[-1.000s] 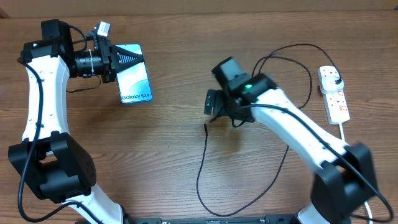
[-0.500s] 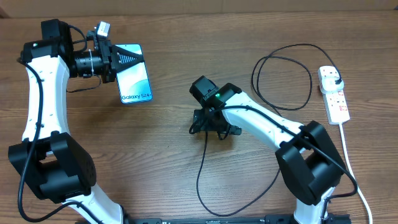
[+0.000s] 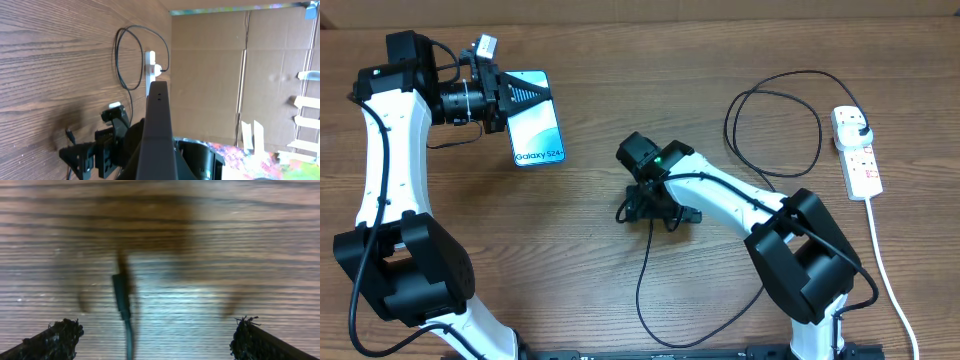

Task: Plug charger to phone and switch on socket
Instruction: 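Move the right gripper down over the black cable's plug end, then close the right gripper on the cable's plug end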

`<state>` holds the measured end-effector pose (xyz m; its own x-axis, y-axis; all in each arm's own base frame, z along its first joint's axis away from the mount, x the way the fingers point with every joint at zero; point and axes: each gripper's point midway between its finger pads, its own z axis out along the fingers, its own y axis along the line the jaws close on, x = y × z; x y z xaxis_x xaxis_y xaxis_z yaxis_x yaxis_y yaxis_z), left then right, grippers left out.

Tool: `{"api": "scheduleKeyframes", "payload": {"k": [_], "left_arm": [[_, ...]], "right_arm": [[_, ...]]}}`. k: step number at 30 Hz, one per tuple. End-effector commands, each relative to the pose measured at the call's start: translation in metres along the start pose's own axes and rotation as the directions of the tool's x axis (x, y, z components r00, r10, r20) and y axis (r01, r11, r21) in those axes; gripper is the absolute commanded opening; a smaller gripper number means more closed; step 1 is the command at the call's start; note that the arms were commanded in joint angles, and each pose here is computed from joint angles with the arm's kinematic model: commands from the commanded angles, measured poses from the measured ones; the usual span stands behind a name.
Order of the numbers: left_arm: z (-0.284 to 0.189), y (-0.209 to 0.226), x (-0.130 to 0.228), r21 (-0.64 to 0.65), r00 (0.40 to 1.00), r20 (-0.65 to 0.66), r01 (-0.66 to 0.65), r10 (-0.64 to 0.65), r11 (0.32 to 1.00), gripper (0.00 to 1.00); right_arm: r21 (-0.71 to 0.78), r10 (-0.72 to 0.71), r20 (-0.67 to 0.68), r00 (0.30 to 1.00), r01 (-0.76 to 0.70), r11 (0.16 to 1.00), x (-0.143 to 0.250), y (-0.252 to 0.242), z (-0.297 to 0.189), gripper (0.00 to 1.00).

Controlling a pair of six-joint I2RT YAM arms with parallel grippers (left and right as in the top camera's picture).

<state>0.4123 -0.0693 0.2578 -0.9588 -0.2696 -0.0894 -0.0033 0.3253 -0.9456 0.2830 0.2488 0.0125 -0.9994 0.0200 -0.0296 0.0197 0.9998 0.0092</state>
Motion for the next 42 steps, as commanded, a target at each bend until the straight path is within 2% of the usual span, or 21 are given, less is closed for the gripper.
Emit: {"api": "scheduleKeyframes", "payload": {"k": [1, 10, 15, 22, 29, 31, 33, 42], "left_arm": [[-0.006, -0.019, 0.0, 0.036, 0.998, 0.013, -0.059, 0.059, 0.998, 0.04], [-0.006, -0.019, 0.0, 0.034, 0.998, 0.014, -0.059, 0.059, 0.998, 0.04], [-0.006, -0.018, 0.0, 0.03, 0.998, 0.014, -0.059, 0.059, 0.998, 0.04], [-0.006, -0.018, 0.0, 0.03, 0.998, 0.014, -0.06, 0.06, 0.998, 0.04], [-0.006, -0.018, 0.0, 0.031, 0.998, 0.014, -0.06, 0.059, 0.998, 0.04], [-0.006, -0.018, 0.0, 0.031, 0.998, 0.014, -0.059, 0.059, 0.998, 0.04], [-0.006, -0.018, 0.0, 0.031, 0.998, 0.014, -0.058, 0.058, 0.998, 0.04], [-0.006, -0.018, 0.001, 0.03, 0.998, 0.013, -0.056, 0.056, 0.998, 0.04]], "right_arm": [[-0.001, -0.023, 0.016, 1.0, 0.023, 1.0, 0.001, 0.01, 0.004, 1.0], [0.011, -0.036, 0.002, 0.999, 0.036, 0.999, 0.004, 0.015, 0.022, 1.0], [0.008, -0.037, 0.006, 0.999, 0.037, 0.999, 0.003, 0.015, 0.022, 0.91], [-0.013, -0.067, 0.029, 0.997, 0.067, 0.998, -0.003, 0.021, 0.022, 0.9], [-0.017, -0.036, 0.035, 0.999, 0.036, 0.999, -0.013, 0.013, 0.022, 0.88], [-0.016, -0.035, 0.034, 0.999, 0.035, 0.999, -0.013, 0.012, 0.023, 0.84], [-0.014, -0.035, 0.031, 0.999, 0.035, 0.999, -0.013, 0.012, 0.024, 0.72], [0.0, -0.04, 0.015, 0.999, 0.04, 0.999, -0.01, 0.01, 0.028, 0.54]]}}
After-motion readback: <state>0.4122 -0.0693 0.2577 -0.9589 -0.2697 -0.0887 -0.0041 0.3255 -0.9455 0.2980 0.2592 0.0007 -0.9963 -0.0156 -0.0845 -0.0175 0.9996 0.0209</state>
